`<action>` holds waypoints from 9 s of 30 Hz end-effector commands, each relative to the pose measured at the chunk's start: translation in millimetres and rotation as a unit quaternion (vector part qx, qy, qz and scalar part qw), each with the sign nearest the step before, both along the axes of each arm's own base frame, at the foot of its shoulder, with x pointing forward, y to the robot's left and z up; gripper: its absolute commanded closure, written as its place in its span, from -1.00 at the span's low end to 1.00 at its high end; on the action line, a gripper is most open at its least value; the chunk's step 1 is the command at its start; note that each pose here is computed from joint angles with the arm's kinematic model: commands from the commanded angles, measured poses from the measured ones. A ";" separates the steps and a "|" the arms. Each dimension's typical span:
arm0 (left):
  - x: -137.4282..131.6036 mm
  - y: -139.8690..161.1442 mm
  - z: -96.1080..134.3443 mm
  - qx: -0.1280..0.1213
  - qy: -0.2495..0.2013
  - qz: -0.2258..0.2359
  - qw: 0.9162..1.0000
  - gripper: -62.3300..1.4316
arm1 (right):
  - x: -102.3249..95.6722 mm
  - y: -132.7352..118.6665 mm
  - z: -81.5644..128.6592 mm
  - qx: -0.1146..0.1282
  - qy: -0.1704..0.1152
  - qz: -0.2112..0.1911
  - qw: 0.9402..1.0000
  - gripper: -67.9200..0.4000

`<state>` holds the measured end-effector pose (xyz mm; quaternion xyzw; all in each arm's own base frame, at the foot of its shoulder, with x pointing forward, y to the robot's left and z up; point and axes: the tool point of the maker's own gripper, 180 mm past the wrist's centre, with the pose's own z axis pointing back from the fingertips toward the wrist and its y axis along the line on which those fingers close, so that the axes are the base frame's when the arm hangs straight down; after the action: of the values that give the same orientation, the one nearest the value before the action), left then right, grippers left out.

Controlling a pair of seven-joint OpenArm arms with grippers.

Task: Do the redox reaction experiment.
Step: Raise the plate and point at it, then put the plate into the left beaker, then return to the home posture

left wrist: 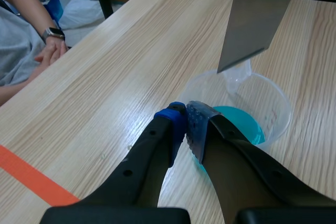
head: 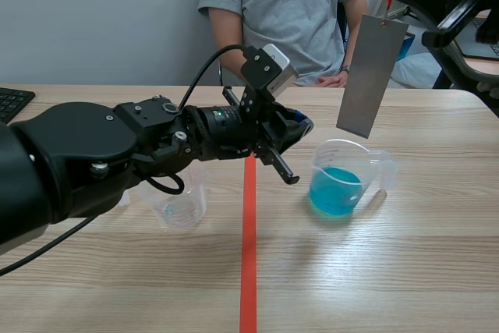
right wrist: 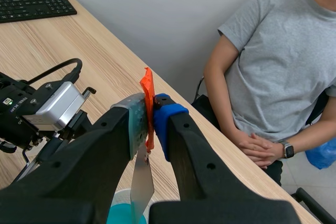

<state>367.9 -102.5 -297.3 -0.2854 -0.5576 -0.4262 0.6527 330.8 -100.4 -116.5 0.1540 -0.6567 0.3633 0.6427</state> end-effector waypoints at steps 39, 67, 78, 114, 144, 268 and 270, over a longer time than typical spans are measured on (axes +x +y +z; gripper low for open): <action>-7.4 -19.4 29.0 -0.052 -0.013 -0.038 0.998 0.83 | -1.2 -0.8 14.1 0.001 -0.022 0.006 1.000 0.95; -4.7 129.7 37.3 -0.066 -0.005 0.106 0.992 0.83 | -1.2 -0.7 14.3 0.001 -0.022 0.006 1.000 0.95; -61.5 248.5 25.2 0.018 0.009 0.251 0.968 0.83 | -1.2 -0.7 14.3 0.001 -0.022 0.006 1.000 0.95; -257.5 317.6 -93.1 0.069 0.255 0.450 0.853 0.83 | -4.2 24.7 20.8 0.010 -0.034 0.047 0.998 0.94; -271.2 316.6 -96.9 0.074 0.271 0.451 0.847 0.83 | -22.5 179.5 39.5 0.040 -0.070 0.182 0.980 0.94; -269.8 325.9 -97.0 0.084 0.262 0.471 0.838 -1.00 | -91.9 196.3 -66.6 0.098 0.023 0.258 0.961 -1.00; -269.9 325.9 -97.1 0.084 0.262 0.471 0.838 -1.00 | -85.1 178.6 -65.0 0.097 0.022 0.231 0.968 -1.00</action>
<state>98.0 228.4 -396.3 -0.0248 -0.3905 -0.0224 0.9200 243.9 82.9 -191.2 0.3731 -0.6103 0.4365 0.5457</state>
